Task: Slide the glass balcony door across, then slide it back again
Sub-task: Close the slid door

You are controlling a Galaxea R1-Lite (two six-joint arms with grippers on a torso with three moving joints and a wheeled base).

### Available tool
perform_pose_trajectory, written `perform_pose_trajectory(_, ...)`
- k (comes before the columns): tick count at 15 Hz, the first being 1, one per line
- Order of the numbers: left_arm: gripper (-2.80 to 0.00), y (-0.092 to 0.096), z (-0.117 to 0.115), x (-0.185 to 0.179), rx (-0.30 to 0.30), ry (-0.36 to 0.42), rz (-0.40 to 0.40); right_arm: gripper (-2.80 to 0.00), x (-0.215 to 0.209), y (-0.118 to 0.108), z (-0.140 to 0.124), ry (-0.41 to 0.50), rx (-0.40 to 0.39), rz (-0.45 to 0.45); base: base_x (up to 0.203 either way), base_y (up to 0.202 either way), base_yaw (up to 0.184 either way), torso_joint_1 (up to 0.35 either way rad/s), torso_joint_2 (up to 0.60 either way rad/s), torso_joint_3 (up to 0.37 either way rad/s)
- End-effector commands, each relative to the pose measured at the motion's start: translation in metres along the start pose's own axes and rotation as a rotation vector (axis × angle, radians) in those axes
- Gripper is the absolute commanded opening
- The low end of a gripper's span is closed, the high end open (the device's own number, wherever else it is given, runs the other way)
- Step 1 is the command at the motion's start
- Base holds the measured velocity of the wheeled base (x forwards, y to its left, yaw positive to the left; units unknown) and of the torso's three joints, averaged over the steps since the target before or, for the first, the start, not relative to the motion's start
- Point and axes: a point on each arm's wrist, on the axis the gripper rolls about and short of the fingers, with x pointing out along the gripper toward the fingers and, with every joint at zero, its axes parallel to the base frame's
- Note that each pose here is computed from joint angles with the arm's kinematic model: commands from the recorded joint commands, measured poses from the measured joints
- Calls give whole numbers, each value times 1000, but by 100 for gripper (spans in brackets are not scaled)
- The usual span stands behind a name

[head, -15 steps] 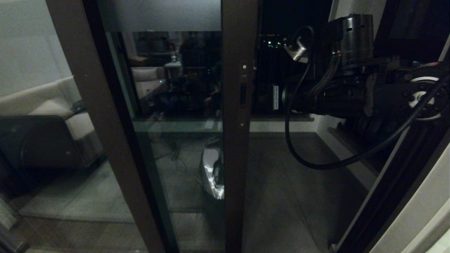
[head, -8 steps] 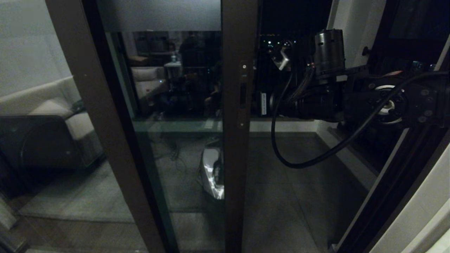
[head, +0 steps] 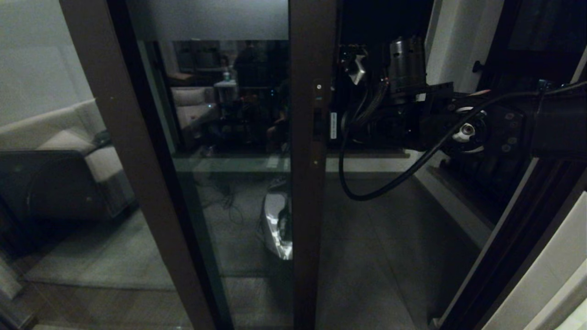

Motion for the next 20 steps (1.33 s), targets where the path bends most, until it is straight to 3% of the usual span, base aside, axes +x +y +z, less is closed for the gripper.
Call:
perform_pose_trajectory(1, -280, 0, 0, 0, 0, 0, 1, 0, 10, -3, -5, 11, 0, -14, 0, 0, 0, 0, 0, 0)
perform_pose_trajectory(20, -280, 0, 0, 0, 0, 0, 0, 0, 33, -27, -3, -8, 15, -74, 0, 0, 0, 0, 0, 0)
